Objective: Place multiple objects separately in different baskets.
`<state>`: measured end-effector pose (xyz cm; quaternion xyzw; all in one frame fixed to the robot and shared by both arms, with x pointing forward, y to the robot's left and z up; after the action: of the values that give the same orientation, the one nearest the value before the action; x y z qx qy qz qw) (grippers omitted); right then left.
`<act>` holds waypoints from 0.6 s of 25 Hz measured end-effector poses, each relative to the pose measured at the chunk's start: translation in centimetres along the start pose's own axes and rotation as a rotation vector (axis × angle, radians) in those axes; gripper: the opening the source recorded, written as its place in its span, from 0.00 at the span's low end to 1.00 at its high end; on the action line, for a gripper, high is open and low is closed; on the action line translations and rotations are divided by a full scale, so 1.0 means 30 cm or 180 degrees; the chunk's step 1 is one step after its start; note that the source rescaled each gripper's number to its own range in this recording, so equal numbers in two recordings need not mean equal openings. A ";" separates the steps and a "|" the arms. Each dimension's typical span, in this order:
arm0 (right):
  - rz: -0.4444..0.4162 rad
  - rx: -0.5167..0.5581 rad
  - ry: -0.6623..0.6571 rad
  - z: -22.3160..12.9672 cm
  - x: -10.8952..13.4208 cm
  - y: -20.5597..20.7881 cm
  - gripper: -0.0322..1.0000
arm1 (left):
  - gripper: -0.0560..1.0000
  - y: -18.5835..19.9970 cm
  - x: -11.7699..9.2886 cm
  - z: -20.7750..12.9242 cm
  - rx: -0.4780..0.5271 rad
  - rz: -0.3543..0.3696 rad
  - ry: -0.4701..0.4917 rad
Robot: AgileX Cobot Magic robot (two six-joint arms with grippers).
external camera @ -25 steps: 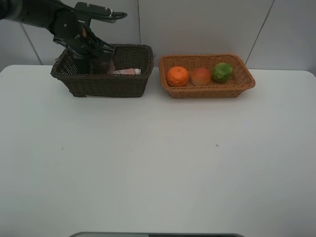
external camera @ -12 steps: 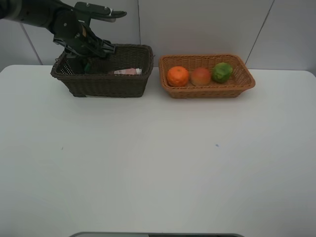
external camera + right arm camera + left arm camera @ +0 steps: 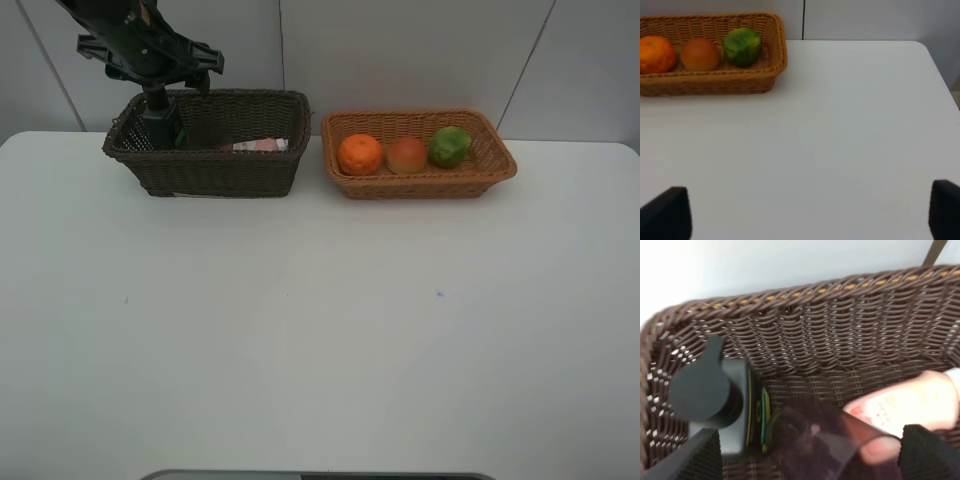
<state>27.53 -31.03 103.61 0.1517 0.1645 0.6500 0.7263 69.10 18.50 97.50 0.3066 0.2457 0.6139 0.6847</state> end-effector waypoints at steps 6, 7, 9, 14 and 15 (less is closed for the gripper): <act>0.0000 0.0000 0.0000 0.000 0.000 0.000 1.00 | 0.92 0.221 0.029 0.042 0.0081 -0.0035 0.0011; 0.0000 0.0000 0.0000 0.000 0.000 0.000 1.00 | 0.92 0.260 0.041 0.045 0.0105 -0.0028 0.0035; 0.0000 0.0000 0.0000 0.000 0.000 0.000 1.00 | 0.92 0.330 0.086 0.045 0.0161 0.0047 0.0088; 0.0000 0.0000 0.0000 0.000 0.000 0.000 1.00 | 0.92 0.525 0.226 0.011 0.0283 0.0307 0.0215; 0.0000 0.0000 0.0000 0.000 0.000 0.000 1.00 | 0.92 0.573 0.245 -0.003 0.0269 0.0342 0.0224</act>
<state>27.53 -31.03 103.61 0.1517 0.1645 0.6500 0.7263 58.11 26.80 110.14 0.3262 0.2785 0.6492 0.6282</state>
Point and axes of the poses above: a point on each arm's last joint axis where the gripper is mounted, y pointing back along that axis away from the gripper, x along the wrist's bending axis when the last joint is at zero, z = x × y, the point moved 5 cm from there along -y, pointing out along that axis toward the gripper, and after that the axes turned 1 degree about -y, right-handed, at the moved point
